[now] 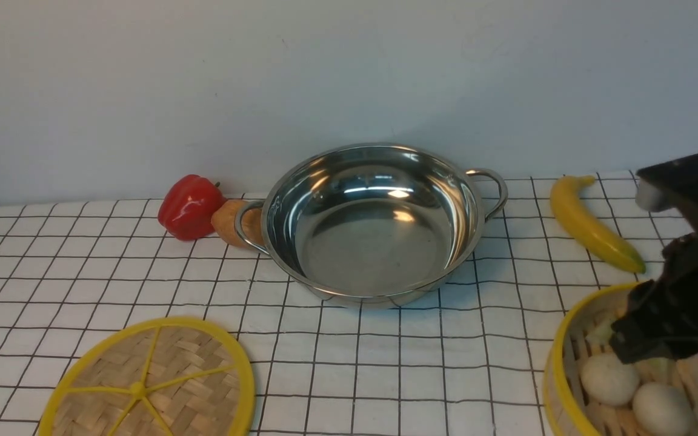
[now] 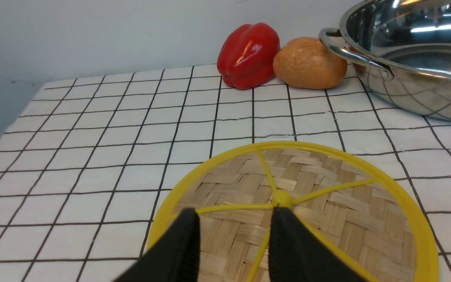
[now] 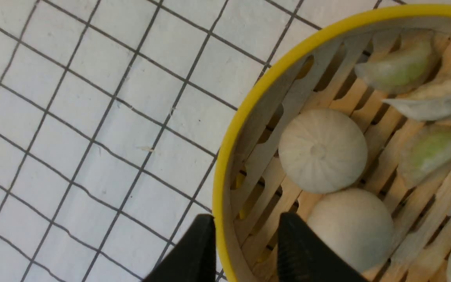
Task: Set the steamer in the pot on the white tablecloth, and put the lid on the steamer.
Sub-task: 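Reach for and grasp the rim of the bamboo steamer holding the buns with the right gripper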
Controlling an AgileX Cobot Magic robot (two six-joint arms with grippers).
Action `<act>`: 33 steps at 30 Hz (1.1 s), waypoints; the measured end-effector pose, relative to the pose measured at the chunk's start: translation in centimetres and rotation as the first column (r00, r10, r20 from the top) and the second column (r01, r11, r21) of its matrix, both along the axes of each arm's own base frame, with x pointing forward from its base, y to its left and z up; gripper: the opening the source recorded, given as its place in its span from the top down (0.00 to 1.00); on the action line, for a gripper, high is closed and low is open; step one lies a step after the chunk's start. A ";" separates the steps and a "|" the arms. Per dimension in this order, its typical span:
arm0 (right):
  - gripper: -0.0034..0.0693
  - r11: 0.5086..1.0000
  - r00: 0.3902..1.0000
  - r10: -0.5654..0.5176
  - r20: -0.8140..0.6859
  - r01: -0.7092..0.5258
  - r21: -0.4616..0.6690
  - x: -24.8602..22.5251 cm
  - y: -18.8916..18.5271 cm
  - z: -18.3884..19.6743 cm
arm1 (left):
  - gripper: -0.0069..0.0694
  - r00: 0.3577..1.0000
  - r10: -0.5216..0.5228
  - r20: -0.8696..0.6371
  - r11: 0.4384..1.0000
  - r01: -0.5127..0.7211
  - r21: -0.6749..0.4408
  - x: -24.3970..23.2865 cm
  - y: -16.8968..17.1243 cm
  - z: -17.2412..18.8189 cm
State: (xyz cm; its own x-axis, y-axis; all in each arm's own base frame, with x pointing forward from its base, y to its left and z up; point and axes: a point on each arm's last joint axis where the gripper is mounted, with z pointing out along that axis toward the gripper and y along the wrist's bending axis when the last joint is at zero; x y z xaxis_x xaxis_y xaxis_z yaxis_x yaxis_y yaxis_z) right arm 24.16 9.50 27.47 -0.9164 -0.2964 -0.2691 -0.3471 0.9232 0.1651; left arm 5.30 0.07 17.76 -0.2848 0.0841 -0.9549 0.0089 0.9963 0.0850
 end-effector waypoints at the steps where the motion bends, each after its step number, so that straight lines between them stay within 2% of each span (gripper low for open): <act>1: 0.62 1.000 1.000 0.002 -0.006 -0.002 -0.004 0.1 0.1 -0.2 | 0.59 1.000 0.000 0.000 1.000 0.000 0.000 0.0 0.0 0.0; 4: 0.62 1.000 1.000 0.001 -0.024 -0.001 -0.007 1.1 1.5 -1.5 | 0.59 1.000 0.000 0.000 1.000 0.000 0.000 0.0 0.0 0.0; 10: 0.62 0.993 0.991 -0.118 -0.066 0.119 -0.001 2.6 2.3 -3.7 | 0.59 1.000 0.000 0.000 1.000 0.000 0.000 0.0 0.0 0.0; 14: 0.56 0.981 0.978 -0.191 -0.087 0.192 0.001 3.3 2.5 -4.8 | 0.59 1.000 0.000 0.000 1.000 0.000 0.000 0.0 0.0 0.0; 22: 0.44 0.975 0.969 -0.221 -0.109 0.223 0.005 3.6 3.0 -5.6 | 0.59 1.000 0.000 0.000 1.000 0.000 0.000 0.0 0.0 0.0; 33: 0.43 0.972 0.957 -0.236 -0.168 0.235 -0.027 4.2 3.3 -7.7 | 0.59 1.000 0.000 0.000 1.000 0.000 0.000 0.0 0.0 0.0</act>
State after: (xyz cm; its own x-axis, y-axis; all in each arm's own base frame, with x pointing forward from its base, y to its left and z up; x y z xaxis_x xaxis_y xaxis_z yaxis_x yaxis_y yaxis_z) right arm 28.31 12.79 19.76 -0.9923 -0.0680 -0.1032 -0.0873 0.9768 0.1958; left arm 5.30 0.07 17.76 -0.2848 0.0841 -0.9549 0.0089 0.9963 0.0850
